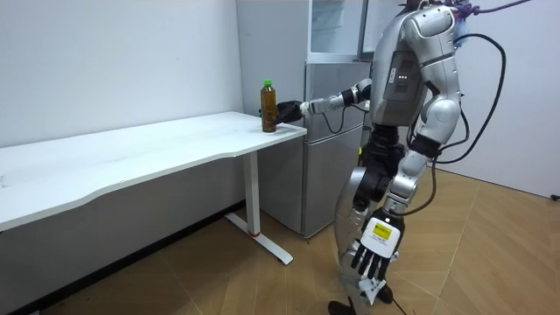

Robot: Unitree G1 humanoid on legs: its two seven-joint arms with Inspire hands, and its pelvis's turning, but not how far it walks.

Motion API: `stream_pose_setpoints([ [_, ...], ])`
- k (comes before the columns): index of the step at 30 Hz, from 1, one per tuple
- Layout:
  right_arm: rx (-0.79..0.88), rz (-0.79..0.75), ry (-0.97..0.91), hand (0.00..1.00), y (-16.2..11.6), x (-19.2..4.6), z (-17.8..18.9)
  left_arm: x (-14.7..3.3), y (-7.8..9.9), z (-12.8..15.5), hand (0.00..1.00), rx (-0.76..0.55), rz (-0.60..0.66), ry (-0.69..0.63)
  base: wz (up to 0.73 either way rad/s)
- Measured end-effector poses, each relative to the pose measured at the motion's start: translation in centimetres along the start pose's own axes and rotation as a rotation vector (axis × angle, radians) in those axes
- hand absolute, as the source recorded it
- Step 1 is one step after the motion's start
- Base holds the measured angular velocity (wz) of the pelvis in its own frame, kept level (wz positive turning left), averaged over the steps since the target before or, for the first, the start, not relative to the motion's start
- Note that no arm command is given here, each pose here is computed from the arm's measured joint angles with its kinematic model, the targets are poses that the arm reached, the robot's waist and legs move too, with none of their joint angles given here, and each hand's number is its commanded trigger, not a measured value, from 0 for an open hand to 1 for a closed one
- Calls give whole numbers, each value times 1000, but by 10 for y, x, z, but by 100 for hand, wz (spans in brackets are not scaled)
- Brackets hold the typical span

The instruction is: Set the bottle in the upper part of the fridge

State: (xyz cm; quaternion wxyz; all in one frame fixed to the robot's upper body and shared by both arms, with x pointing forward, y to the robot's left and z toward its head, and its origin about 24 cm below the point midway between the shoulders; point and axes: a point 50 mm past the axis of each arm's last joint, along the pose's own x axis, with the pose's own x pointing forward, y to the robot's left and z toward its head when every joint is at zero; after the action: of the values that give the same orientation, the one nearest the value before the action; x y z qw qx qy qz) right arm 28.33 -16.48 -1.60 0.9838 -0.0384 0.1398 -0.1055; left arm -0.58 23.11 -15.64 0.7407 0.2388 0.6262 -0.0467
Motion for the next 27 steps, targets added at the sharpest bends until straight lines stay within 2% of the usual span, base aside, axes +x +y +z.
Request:
stream_pose_setpoints([
  [9, 8, -31, -22, 0, 0, 4, 8, -4, -5, -12, 0, -41, -16, 29, 4],
  [27, 74, -158, -15, 0, -15, 10, 16, -4, -3, -17, 0, -36, -12, 51, 6],
])
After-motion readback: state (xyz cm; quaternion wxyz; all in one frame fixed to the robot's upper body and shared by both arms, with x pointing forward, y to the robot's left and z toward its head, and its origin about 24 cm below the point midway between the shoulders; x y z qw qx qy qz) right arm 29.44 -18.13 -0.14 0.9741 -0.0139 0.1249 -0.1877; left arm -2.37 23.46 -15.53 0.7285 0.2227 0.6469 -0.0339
